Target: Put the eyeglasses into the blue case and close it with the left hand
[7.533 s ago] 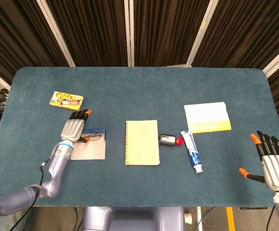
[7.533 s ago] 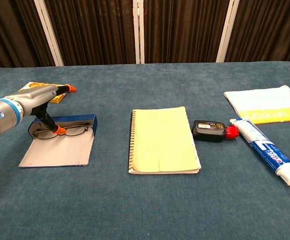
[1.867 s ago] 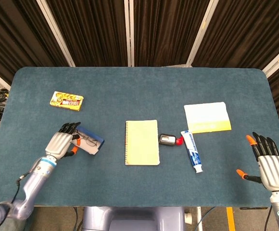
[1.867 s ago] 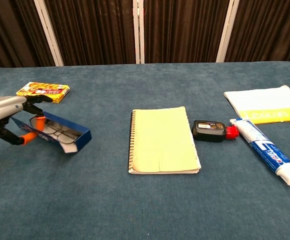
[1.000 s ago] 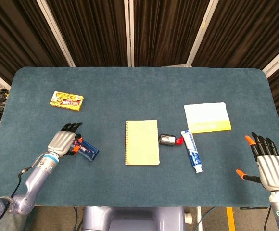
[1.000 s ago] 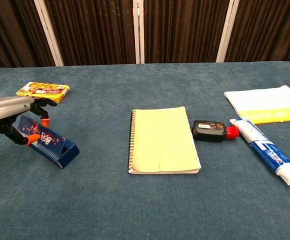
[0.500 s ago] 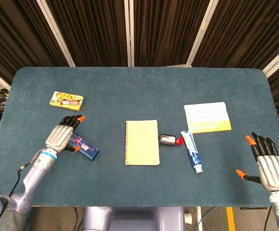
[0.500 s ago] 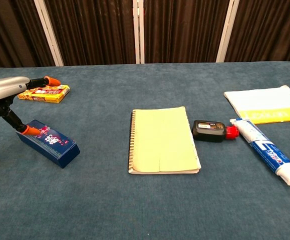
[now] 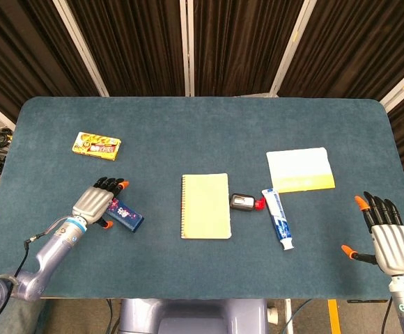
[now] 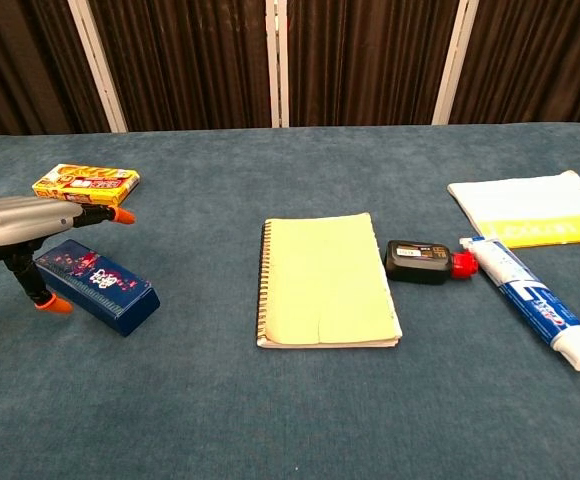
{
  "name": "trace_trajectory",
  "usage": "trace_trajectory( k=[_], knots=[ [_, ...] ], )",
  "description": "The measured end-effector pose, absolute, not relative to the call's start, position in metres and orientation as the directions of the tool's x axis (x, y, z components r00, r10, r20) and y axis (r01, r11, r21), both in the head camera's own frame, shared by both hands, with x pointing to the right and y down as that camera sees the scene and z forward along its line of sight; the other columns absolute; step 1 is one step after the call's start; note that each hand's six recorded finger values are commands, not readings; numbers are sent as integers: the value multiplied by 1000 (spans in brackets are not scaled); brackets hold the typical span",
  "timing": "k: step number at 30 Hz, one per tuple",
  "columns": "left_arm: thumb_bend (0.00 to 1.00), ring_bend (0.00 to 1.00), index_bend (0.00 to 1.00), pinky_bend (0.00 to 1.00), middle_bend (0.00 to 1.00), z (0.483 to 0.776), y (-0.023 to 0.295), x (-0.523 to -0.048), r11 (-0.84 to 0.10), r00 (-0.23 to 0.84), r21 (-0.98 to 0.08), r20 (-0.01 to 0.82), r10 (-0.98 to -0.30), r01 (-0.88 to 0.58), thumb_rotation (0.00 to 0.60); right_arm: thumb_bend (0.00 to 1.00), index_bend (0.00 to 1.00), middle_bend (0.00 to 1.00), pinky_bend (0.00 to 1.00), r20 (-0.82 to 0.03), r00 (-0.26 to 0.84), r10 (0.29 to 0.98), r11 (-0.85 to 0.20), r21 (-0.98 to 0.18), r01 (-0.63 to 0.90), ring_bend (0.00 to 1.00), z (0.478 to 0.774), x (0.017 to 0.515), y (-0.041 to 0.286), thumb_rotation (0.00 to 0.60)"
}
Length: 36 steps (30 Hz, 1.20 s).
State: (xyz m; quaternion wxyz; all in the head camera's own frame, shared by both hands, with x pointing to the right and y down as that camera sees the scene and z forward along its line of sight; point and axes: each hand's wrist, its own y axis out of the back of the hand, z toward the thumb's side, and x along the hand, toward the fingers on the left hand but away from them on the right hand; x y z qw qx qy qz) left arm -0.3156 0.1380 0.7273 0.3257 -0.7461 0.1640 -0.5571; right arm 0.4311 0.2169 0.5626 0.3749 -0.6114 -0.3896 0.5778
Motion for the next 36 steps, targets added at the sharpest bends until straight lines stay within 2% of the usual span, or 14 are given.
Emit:
trace_trajectory(
  k=[5, 9, 13, 18, 21, 23, 25, 28, 32, 36],
  knots=[
    [240, 19, 152, 20, 116, 732, 137, -312, -724, 318, -680, 716, -621, 117, 600, 0, 0, 0, 0, -415, 28, 909, -416, -908, 44, 0, 563, 431, 217, 600],
    [258, 110, 227, 165, 207, 733, 136, -311, -718, 311, -686, 712, -630, 117, 600, 0, 0, 0, 0, -416, 29, 909, -417, -908, 43, 0, 563, 431, 217, 600],
    [261, 164, 293, 225, 257, 734, 137, -312, -723, 302, -681, 718, -627, 118, 600, 0, 0, 0, 0, -415, 29, 909, -416, -908, 43, 0, 563, 431, 217, 600],
    [264, 173, 312, 230, 267, 735, 138, -311, -719, 301, -684, 716, -630, 121, 600, 0, 0, 0, 0, -416, 28, 909, -417, -908, 43, 0, 563, 431, 217, 600],
    [215, 154, 289, 212, 234, 734, 137, -311, -718, 301, -686, 714, -633, 119, 600, 0, 0, 0, 0, -415, 29, 909, -416, -908, 44, 0, 563, 431, 217, 600],
    [125, 77, 235, 128, 127, 733, 137, -312, -716, 302, -688, 711, -635, 113, 600, 0, 0, 0, 0, -414, 29, 910, -415, -909, 45, 0, 562, 431, 217, 600],
    [23, 3, 102, 18, 13, 730, 137, -313, -717, 303, -689, 709, -637, 107, 600, 0, 0, 0, 0, -413, 30, 910, -414, -909, 45, 0, 562, 431, 217, 600],
    [0, 0, 0, 0, 0, 724, 136, -317, -715, 304, -692, 705, -640, 100, 600, 0, 0, 0, 0, -412, 32, 911, -413, -910, 46, 0, 561, 431, 217, 600],
    [0, 0, 0, 0, 0, 706, 130, -325, -687, 299, -723, 672, -677, 72, 600, 0, 0, 0, 0, -406, 39, 913, -408, -912, 52, 0, 559, 429, 218, 600],
    [0, 0, 0, 0, 0, 674, 127, -342, -625, 270, -781, 606, -748, 21, 600, 0, 0, 0, 0, -394, 50, 918, -397, -916, 58, 0, 554, 427, 218, 600]
  ],
)
